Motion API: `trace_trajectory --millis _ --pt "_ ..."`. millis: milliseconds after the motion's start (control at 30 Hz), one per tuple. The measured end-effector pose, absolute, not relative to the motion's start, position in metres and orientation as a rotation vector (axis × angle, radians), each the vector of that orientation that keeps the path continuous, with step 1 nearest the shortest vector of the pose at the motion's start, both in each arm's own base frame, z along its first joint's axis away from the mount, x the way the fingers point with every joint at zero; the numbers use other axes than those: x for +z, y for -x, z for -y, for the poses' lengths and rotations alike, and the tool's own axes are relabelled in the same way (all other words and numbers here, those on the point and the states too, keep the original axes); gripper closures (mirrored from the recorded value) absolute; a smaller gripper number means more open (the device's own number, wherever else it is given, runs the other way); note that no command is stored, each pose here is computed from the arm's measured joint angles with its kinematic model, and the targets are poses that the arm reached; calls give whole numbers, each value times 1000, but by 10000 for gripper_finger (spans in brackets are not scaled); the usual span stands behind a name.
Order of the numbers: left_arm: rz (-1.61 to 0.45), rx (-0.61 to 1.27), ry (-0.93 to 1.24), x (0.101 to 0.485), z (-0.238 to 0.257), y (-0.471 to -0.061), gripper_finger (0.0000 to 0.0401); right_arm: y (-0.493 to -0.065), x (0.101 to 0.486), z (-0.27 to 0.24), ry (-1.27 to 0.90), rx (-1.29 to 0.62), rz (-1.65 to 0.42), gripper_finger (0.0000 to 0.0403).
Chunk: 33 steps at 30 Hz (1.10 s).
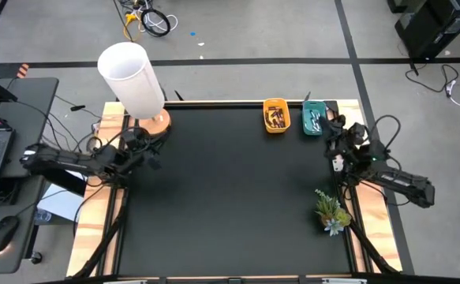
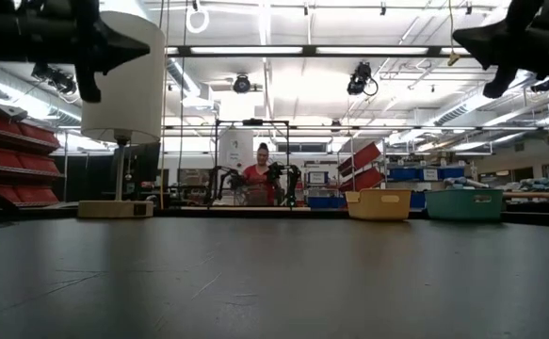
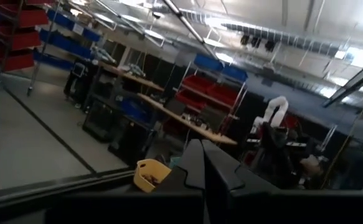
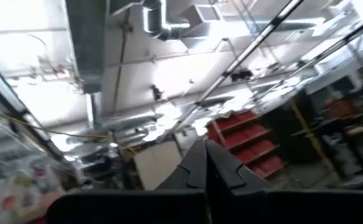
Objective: Sort batteries
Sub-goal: Return to Home Position
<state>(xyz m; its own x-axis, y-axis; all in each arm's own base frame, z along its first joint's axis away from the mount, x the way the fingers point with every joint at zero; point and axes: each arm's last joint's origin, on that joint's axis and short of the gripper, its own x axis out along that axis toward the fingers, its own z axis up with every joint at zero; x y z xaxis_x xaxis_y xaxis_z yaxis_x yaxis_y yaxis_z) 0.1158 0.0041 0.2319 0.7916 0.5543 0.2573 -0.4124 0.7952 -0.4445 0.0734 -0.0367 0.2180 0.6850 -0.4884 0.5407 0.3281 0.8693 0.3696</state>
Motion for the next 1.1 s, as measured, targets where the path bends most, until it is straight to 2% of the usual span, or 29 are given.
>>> trace_trajectory --millis 267,467,667,867,1100 --pt "434 511 460 199 -13 -113 401 -69 221 42 -179 -449 691 402" --pt "406 502 464 196 -19 -113 401 -66 221 46 -204 -392 682 402" --pt "358 512 477 190 -27 -111 401 -62 219 53 -193 -440 661 402" --pt "331 527 500 186 -33 -103 401 -60 209 62 -262 -448 547 402" --pt "343 558 499 184 -36 -91 401 -51 209 69 -239 -501 537 402"
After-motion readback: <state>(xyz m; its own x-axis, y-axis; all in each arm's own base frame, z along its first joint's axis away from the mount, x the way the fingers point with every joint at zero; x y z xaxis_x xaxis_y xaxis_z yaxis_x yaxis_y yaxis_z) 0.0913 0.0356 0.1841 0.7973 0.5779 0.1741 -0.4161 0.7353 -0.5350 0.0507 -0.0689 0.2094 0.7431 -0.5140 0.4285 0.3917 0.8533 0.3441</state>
